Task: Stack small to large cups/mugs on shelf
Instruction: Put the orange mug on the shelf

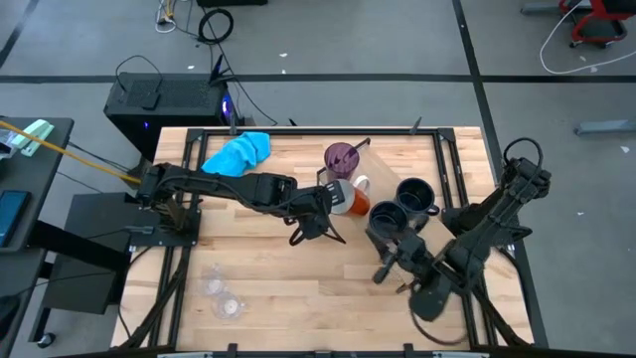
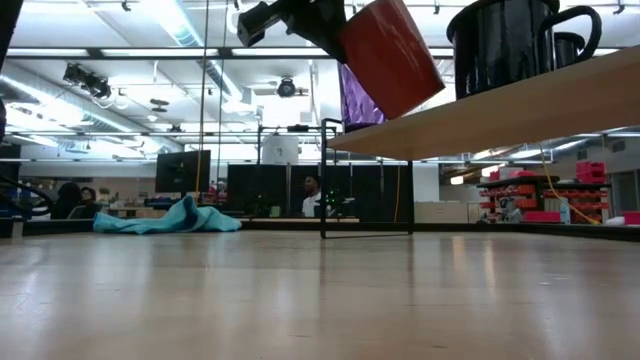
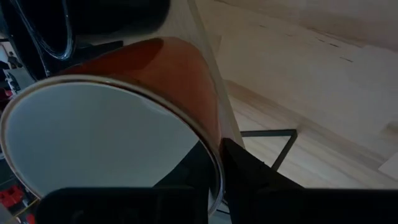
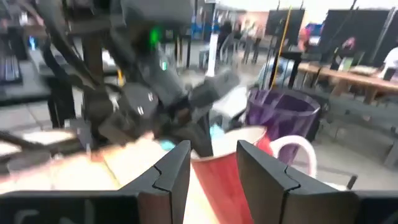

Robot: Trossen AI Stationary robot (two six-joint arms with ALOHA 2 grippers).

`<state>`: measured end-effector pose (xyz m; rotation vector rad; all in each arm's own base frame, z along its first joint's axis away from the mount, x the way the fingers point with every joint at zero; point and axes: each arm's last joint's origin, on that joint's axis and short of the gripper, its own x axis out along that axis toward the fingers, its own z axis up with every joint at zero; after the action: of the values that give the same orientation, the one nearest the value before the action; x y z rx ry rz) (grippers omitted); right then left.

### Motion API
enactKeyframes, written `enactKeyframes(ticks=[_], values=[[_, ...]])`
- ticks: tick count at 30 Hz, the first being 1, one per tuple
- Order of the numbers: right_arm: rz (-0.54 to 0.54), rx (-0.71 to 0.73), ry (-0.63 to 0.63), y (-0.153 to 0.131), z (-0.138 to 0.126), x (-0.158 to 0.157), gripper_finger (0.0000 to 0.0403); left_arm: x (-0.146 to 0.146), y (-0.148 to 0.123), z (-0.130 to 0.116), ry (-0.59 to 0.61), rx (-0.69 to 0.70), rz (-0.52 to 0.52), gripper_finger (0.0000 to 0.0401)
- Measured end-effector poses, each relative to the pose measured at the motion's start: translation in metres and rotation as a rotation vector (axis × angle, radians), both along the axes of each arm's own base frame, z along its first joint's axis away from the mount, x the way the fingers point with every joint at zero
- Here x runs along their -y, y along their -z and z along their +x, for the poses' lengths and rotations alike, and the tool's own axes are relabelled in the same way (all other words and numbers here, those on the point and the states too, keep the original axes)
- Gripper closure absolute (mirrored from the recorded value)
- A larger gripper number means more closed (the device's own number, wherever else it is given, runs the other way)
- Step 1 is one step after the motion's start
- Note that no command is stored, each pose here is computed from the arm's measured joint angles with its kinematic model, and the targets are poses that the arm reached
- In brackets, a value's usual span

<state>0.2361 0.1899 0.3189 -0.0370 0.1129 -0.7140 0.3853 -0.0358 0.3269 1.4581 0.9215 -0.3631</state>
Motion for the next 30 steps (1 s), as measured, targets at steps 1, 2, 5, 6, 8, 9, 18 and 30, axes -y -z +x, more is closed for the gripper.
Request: enactKeyframes(ticks=[1, 2, 5, 6, 8, 9, 18, 30], values=[[0.012, -0.035, -0.013, 0.0, 0.004, 0.004, 0.0264, 0.0, 0.0, 0.0, 0.001, 0.0, -0.001, 0.0368], [0.028, -0.071, -0.026, 0.0, 0.007, 0.011, 0.0264, 0.0, 0.0, 0.0, 0.002, 0.0, -0.001, 0.037], [0.098, -0.114, -0.042, -0.009, 0.014, 0.032, 0.0263, 0.0, -0.001, 0.0, 0.02, 0.003, -0.005, 0.0371], [0.126, -0.112, -0.04, -0.013, 0.015, 0.039, 0.0263, 0.0, -0.001, 0.001, 0.023, 0.009, -0.008, 0.0369], [0.174, -0.111, -0.038, -0.022, 0.016, 0.056, 0.0263, 0.001, -0.001, 0.001, 0.026, 0.015, -0.01, 0.0364], [0.191, -0.118, -0.042, -0.025, 0.016, 0.063, 0.0263, 0.001, -0.001, 0.001, 0.028, 0.015, -0.01, 0.0362], [0.224, -0.235, -0.126, -0.044, 0.003, 0.103, 0.0259, 0.001, -0.002, 0.002, 0.038, 0.018, 0.006, 0.0368], [0.132, -0.483, -0.098, -0.042, -0.028, 0.126, 0.0238, 0.0, -0.002, 0.002, 0.013, 0.031, 0.001, 0.0368]])
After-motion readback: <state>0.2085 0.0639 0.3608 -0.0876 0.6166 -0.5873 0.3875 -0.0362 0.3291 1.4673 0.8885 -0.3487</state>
